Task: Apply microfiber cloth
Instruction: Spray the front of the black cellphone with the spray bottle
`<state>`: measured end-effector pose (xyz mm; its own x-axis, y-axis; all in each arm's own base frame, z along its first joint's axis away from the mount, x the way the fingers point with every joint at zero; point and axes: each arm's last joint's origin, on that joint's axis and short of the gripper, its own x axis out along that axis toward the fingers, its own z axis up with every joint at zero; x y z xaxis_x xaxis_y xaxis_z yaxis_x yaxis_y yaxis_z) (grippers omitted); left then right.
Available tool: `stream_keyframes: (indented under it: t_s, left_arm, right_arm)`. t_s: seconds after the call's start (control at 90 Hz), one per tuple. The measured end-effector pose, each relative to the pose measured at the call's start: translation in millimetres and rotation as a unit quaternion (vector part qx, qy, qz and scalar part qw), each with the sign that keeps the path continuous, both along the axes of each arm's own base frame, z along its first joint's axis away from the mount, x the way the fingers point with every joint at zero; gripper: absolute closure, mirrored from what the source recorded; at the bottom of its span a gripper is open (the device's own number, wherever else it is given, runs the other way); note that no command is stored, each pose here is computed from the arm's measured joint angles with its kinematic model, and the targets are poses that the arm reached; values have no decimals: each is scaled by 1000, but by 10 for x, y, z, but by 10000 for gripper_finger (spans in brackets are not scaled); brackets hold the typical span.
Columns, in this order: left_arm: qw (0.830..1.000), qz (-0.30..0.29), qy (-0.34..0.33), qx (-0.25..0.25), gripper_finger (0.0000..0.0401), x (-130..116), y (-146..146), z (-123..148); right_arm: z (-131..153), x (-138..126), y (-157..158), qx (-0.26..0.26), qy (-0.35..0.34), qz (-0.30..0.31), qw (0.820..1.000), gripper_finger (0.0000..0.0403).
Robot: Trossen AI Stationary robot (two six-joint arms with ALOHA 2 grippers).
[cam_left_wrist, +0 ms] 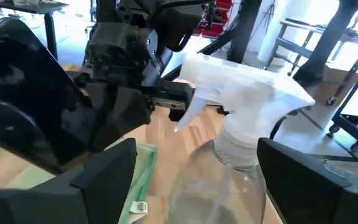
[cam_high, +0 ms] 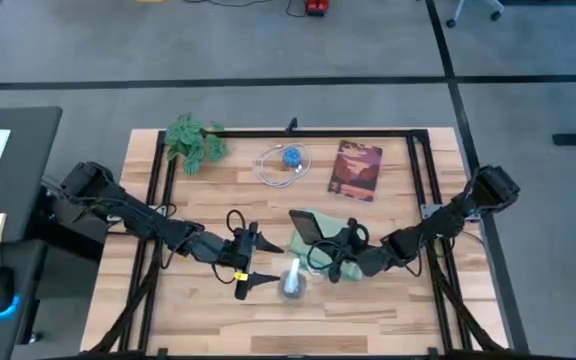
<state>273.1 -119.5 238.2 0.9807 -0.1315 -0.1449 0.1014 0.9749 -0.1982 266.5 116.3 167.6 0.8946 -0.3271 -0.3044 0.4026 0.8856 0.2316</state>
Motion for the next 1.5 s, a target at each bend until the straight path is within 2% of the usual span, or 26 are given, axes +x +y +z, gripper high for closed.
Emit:
stream_keyframes:
  t_s: [0.111,0.378,0.556,0.644,0.933,1.056,1.267,1.5]
  left_arm:
    - [1000,-5,-9,-4,88,-8,-26,18]
    - [999,-4,-27,36,88,-82,-174,40]
    - [995,-6,-36,88,88,-3,-296,-117]
    - [994,18,-32,99,88,66,-335,-152]
    - [993,38,-34,105,88,273,-390,-91]
    - [992,42,-21,116,88,304,-379,-76]
    - [993,51,-17,103,88,328,-336,-76]
    - [995,52,-5,81,88,343,-303,-97]
  right_arm:
    - [0,0,0,0,0,0,1000,382]
    - [-1,0,0,0,0,0,1000,374]
    - [-1,0,0,0,0,0,1000,373]
    - [-1,0,0,0,1,0,1000,373]
    - [-3,-1,1,0,2,2,1000,372]
    - [-4,-1,1,0,2,3,1000,372]
    - [-6,0,5,2,4,10,1000,372]
    - [138,28,39,-42,-50,0,998,380]
